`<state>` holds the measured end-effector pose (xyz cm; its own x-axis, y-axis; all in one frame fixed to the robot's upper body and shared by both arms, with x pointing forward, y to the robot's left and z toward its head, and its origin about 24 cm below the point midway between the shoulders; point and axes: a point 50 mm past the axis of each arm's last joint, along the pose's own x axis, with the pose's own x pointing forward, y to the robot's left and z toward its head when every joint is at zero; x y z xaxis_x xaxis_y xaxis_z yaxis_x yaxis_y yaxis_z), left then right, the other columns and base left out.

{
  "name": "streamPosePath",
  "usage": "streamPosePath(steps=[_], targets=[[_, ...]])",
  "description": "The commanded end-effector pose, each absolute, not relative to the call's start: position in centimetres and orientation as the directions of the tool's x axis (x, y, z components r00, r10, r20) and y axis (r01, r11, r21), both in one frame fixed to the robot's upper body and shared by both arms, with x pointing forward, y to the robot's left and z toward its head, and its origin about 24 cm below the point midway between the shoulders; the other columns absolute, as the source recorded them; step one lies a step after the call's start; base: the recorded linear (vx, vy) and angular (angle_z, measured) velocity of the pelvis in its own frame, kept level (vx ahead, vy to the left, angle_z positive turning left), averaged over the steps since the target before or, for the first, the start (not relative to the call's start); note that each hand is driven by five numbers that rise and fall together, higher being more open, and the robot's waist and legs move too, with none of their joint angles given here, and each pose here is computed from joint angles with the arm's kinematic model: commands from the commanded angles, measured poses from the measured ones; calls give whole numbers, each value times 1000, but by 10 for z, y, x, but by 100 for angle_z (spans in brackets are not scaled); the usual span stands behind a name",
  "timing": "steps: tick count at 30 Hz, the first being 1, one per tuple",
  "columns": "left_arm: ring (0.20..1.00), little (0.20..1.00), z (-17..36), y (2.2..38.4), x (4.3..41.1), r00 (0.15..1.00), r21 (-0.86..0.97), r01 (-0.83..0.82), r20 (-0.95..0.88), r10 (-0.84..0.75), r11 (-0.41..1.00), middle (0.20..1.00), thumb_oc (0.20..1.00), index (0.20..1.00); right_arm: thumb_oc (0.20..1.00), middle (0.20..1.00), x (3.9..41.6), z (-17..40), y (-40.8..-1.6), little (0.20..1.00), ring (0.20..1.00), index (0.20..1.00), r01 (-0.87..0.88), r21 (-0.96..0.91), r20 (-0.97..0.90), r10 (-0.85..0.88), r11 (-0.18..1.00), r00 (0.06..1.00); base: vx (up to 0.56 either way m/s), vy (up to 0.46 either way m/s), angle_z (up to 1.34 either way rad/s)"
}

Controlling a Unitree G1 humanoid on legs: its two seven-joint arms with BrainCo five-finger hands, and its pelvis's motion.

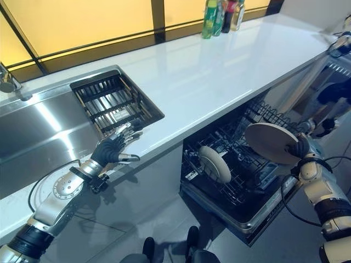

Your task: Pick up plates and place into dishwasher.

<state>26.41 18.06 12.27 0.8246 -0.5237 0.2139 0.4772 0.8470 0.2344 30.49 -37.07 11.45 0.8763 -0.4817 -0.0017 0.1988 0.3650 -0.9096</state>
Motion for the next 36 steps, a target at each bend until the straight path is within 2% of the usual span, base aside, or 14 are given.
streamPosePath(steps=[1, 9, 15, 18, 23, 30, 31, 32, 36], targets=[[1000, 1000, 168, 159, 269, 703, 270, 522, 400, -588, 809, 1000, 1000, 1000, 200, 200, 338, 203, -368, 200, 200, 200, 462, -824, 253, -517, 327, 818, -114, -50, 17], [1000, 1000, 187, 159, 277, 687, 275, 505, 445, -574, 818, 1000, 1000, 1000, 200, 200, 355, 225, -365, 200, 200, 200, 487, -787, 213, -574, 379, 791, -88, -30, 11], [1000, 1000, 196, 161, 279, 675, 278, 491, 478, -562, 826, 1000, 1000, 1000, 200, 200, 361, 217, -363, 200, 200, 200, 406, -818, 115, -576, 407, 809, -54, 6, 8], [1000, 1000, 199, 161, 280, 675, 272, 482, 490, -551, 833, 1000, 1000, 1000, 200, 200, 364, 208, -360, 200, 200, 200, 359, -818, 48, -569, 449, 821, -45, 25, 9], [1000, 1000, 202, 159, 282, 671, 278, 482, 493, -554, 831, 1000, 1000, 1000, 200, 200, 368, 183, -352, 200, 200, 200, 216, -782, -144, -507, 584, 850, -15, 5, 2], [1000, 1000, 205, 160, 284, 666, 280, 492, 488, -564, 824, 1000, 1000, 1000, 200, 200, 372, 179, -345, 200, 200, 200, 182, -745, -175, -451, 642, 875, 0, 0, 0], [1000, 1000, 205, 160, 284, 667, 281, 492, 487, -564, 824, 1000, 1000, 1000, 733, 733, 372, 181, -345, 733, 733, 733, 196, -737, -169, -456, 647, 874, 0, 0, 0], [1000, 1000, 205, 160, 284, 668, 282, 489, 488, -562, 825, 1000, 1000, 1000, 1000, 1000, 372, 182, -345, 1000, 1000, 1000, 225, -716, -154, -464, 661, 873, 0, 0, 0], [1000, 1000, 203, 163, 282, 671, 281, 482, 490, -556, 830, 1000, 1000, 1000, 1000, 1000, 372, 193, -345, 1000, 1000, 1000, 394, -582, -13, -493, 711, 870, 14, 34, 0]])
